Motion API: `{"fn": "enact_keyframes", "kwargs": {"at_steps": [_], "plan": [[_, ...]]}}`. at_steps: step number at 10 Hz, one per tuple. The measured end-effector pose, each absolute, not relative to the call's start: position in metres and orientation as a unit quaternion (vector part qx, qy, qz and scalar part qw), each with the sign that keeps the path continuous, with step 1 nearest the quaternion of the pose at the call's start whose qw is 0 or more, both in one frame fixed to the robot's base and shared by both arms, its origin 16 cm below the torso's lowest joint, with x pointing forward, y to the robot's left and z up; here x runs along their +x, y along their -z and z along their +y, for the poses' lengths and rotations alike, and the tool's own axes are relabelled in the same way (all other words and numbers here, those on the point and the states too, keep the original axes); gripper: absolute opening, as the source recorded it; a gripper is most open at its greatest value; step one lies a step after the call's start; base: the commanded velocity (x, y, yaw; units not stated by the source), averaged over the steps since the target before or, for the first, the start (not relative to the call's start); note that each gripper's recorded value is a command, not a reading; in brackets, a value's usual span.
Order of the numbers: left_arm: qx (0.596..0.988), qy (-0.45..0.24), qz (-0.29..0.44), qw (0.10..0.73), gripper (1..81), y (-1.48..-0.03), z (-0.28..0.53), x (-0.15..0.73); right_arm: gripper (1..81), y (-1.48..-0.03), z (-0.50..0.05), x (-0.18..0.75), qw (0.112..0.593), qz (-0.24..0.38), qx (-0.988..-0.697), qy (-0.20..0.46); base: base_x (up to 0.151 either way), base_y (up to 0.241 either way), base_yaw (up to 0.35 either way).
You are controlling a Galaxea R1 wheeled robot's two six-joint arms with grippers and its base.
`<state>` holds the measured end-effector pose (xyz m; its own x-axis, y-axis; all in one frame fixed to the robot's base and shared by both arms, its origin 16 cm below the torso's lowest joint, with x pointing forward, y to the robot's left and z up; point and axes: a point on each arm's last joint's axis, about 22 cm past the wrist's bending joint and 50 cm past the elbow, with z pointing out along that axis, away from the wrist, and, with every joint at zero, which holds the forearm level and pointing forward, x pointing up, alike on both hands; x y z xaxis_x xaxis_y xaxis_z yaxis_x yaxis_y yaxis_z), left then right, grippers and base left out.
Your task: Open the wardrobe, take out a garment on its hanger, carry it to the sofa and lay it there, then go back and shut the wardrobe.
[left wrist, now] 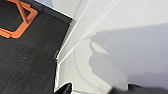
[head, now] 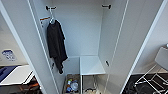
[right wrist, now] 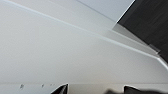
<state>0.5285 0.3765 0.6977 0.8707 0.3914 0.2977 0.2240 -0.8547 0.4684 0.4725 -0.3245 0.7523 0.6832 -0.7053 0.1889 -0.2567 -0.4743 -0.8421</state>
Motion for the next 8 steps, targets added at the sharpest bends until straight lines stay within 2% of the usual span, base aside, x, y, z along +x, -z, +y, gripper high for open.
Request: {"fn": "enact_keyframes", "kwargs": {"at_steps": [2, 3, 4, 5, 8], "plan": [[0.935, -0.163, 0.141, 0.280, 81.1, -0.678, 0.282, 0.503, 81.1, -0.768, -0.240, 0.456, 0.506, 0.265, -0.783, 0.246, 0.000, 0.000, 0.000], [0.940, -0.129, 0.116, 0.292, 81.1, -0.660, 0.251, 0.471, 81.1, -0.752, -0.214, 0.435, 0.510, 0.236, -0.793, 0.234, 0.000, 0.000, 0.000], [0.947, -0.093, 0.111, 0.287, 81.1, -0.629, 0.243, 0.425, 81.1, -0.725, -0.198, 0.402, 0.505, 0.229, -0.805, 0.211, 0.000, 0.000, 0.000], [0.953, -0.069, 0.113, 0.271, 81.1, -0.604, 0.256, 0.385, 81.1, -0.691, -0.205, 0.374, 0.480, 0.230, -0.823, 0.197, 0.000, 0.000, 0.000], [0.964, -0.055, 0.096, 0.241, 81.1, -0.552, 0.281, 0.301, 81.1, -0.609, -0.267, 0.326, 0.387, 0.231, -0.871, 0.193, 0.000, 0.000, 0.000]]}}
